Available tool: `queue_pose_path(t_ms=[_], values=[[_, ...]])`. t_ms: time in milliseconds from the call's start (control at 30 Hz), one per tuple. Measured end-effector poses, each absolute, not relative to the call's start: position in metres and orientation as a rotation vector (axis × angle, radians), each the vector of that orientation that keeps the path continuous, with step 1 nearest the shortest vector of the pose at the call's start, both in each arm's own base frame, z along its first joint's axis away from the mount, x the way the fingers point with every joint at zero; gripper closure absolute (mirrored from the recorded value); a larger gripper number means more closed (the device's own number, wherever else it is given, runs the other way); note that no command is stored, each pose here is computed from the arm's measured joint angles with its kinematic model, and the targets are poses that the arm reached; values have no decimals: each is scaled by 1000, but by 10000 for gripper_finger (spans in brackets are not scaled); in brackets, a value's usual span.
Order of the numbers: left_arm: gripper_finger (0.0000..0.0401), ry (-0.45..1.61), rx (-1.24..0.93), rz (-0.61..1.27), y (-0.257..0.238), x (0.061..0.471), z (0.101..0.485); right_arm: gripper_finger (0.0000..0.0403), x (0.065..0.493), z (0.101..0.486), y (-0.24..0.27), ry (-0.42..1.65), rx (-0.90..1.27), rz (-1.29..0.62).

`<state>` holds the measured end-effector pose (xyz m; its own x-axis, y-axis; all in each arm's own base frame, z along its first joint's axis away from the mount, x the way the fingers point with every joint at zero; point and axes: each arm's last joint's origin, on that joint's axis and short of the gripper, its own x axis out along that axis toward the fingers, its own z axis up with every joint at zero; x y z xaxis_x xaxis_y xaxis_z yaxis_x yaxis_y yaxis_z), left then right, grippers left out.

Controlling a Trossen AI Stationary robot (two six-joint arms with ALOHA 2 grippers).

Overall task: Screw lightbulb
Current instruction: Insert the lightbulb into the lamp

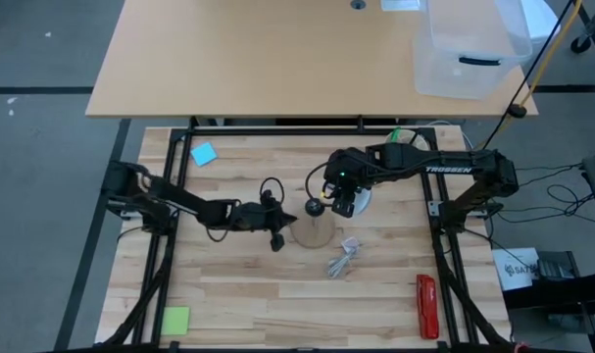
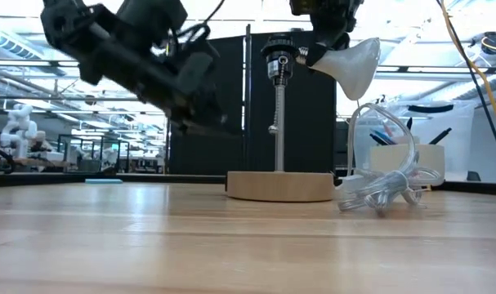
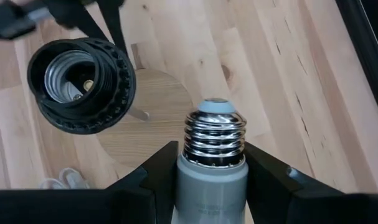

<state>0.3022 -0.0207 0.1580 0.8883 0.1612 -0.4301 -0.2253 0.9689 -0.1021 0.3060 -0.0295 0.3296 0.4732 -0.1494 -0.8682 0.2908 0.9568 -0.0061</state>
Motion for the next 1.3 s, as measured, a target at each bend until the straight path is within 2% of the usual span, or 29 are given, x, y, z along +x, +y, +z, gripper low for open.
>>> queue_pose_path(t_ms=[133,300,433,533,667,800,900,1033,1300], values=[[401,366,-95,184,-19,289,192,257,306,330,-30,1046,121,-255],[401,170,-3,185,-10,268,243,257,307,330,-30,1042,93,-238],[397,124,106,226,2,260,258,257,307,333,-30,1035,71,-225],[370,155,152,262,13,260,255,257,309,343,-30,998,54,-215],[302,159,172,268,19,261,256,257,309,362,-30,941,33,-202],[227,98,98,220,19,268,282,257,309,381,-29,879,-3,-179],[191,123,-10,173,22,275,303,257,308,392,-29,840,-11,-176],[172,138,-72,131,23,286,324,257,308,397,-24,824,-42,-152],[169,108,-141,119,25,302,344,257,309,397,-9,824,-107,-142]])
